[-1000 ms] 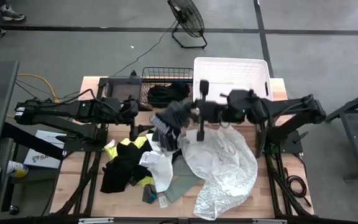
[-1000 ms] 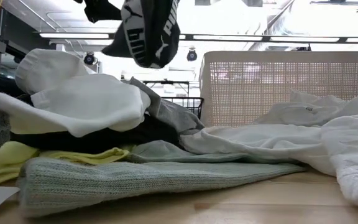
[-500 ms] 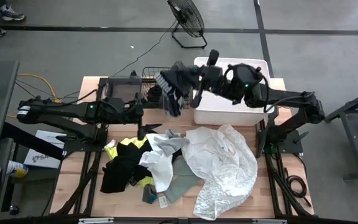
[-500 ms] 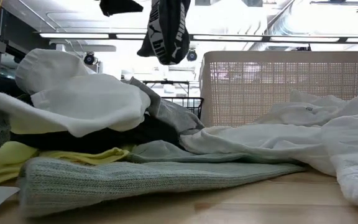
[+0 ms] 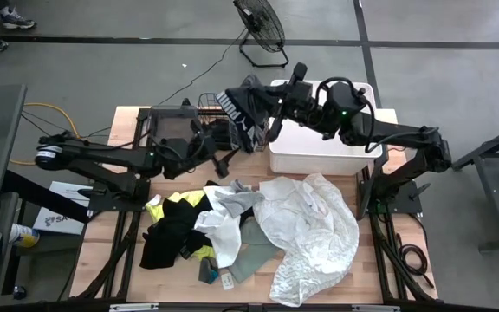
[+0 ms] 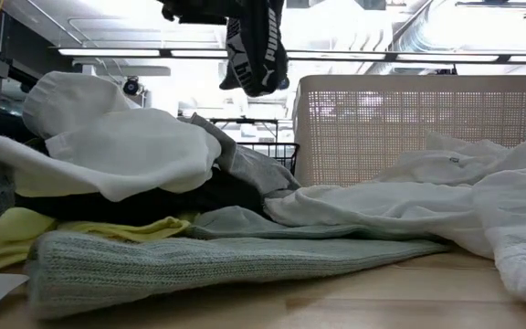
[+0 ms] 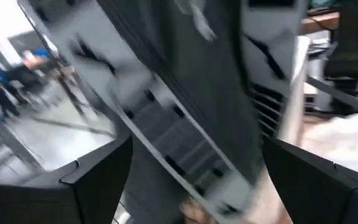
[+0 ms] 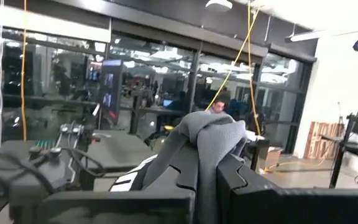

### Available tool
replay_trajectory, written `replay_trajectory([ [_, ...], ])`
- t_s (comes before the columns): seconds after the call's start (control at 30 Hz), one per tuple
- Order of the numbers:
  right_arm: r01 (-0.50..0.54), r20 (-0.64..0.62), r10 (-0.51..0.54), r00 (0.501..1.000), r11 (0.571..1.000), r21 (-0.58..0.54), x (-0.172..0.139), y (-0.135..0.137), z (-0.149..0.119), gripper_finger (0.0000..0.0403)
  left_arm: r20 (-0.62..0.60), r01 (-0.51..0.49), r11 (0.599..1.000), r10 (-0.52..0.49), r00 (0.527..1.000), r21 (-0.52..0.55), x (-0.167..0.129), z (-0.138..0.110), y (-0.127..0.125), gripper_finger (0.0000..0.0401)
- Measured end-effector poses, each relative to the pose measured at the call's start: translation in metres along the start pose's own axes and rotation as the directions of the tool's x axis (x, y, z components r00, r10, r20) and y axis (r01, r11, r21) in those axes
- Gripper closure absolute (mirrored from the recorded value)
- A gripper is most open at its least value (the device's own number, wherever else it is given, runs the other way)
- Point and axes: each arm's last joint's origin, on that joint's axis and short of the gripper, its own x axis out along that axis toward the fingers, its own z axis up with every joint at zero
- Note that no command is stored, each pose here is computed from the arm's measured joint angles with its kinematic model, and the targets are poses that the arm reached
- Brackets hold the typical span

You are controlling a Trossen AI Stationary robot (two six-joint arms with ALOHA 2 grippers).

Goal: Pick & Place Cloths
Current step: Put the gray underwear into the wire basket

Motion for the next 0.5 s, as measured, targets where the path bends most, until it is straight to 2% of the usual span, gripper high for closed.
replay_trajectory([
  [0.27, -0.088, -0.039, 0.092, 0.995, 0.992, 0.085, 0.0, 0.003, -0.005, 0.0399, 0.137, -0.096, 0.993, 0.086, 0.987, 0.071, 0.011, 0.01, -0.005, 0.0048],
  [0.5, -0.182, -0.084, 0.196, 0.977, 0.971, 0.155, 0.001, 0.008, -0.013, 0.0399, 0.212, -0.176, 0.983, 0.163, 0.964, 0.044, 0.011, 0.019, -0.001, 0.0048],
])
